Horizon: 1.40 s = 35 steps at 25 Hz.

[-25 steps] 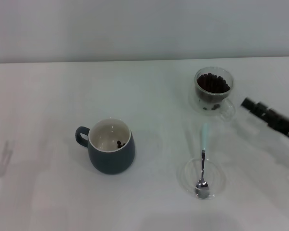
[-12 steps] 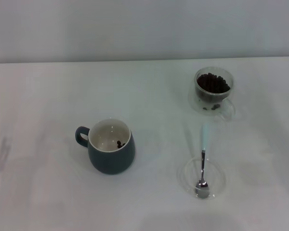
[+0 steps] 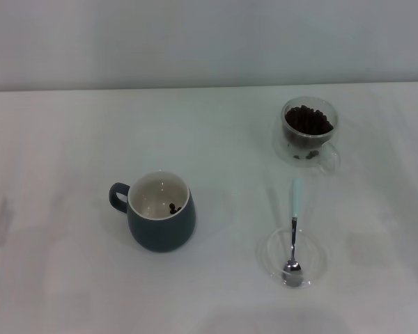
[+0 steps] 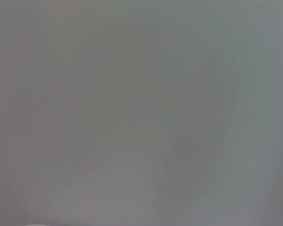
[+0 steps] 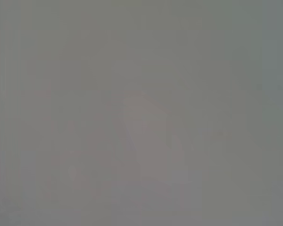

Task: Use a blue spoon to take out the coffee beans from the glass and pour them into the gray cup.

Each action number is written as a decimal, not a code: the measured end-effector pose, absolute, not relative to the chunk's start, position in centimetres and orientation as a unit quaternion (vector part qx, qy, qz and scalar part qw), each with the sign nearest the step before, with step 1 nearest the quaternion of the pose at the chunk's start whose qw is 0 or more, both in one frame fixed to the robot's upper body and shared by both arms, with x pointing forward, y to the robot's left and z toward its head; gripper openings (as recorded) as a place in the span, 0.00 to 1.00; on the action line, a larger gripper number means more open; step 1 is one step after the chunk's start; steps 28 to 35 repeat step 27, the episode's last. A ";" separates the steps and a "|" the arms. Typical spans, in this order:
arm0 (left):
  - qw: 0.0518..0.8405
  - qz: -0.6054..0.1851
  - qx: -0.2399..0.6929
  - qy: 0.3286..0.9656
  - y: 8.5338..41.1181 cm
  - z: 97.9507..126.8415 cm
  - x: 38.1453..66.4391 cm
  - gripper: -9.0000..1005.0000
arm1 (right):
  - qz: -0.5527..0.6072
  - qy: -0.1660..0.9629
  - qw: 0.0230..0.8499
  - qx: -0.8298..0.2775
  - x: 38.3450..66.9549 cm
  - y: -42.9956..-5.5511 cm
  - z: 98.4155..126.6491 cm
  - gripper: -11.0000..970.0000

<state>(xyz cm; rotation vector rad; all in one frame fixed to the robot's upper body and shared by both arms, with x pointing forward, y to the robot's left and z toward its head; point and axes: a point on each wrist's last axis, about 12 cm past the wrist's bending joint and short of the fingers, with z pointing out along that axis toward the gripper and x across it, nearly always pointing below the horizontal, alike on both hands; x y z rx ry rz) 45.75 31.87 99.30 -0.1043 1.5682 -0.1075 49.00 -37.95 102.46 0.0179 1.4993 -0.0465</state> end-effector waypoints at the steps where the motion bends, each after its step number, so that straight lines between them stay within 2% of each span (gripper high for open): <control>1: 0.706 -0.048 -0.042 0.706 31.8 99.3 45.8 0.83 | -0.021 0.682 0.731 0.007 49.0 -37.9 102.4 0.87; 8: 0.696 -0.057 -0.020 0.716 31.1 99.1 46.2 0.83 | -0.019 0.685 0.728 0.012 48.8 -37.9 102.3 0.87; 19: 0.704 -0.044 -0.053 0.706 31.8 99.3 46.2 0.83 | -0.021 0.682 0.731 0.019 47.7 -38.1 102.0 0.87; 35: 0.707 -0.044 -0.055 0.704 31.8 99.5 46.5 0.83 | -0.025 0.681 0.732 0.021 47.9 -38.2 102.1 0.87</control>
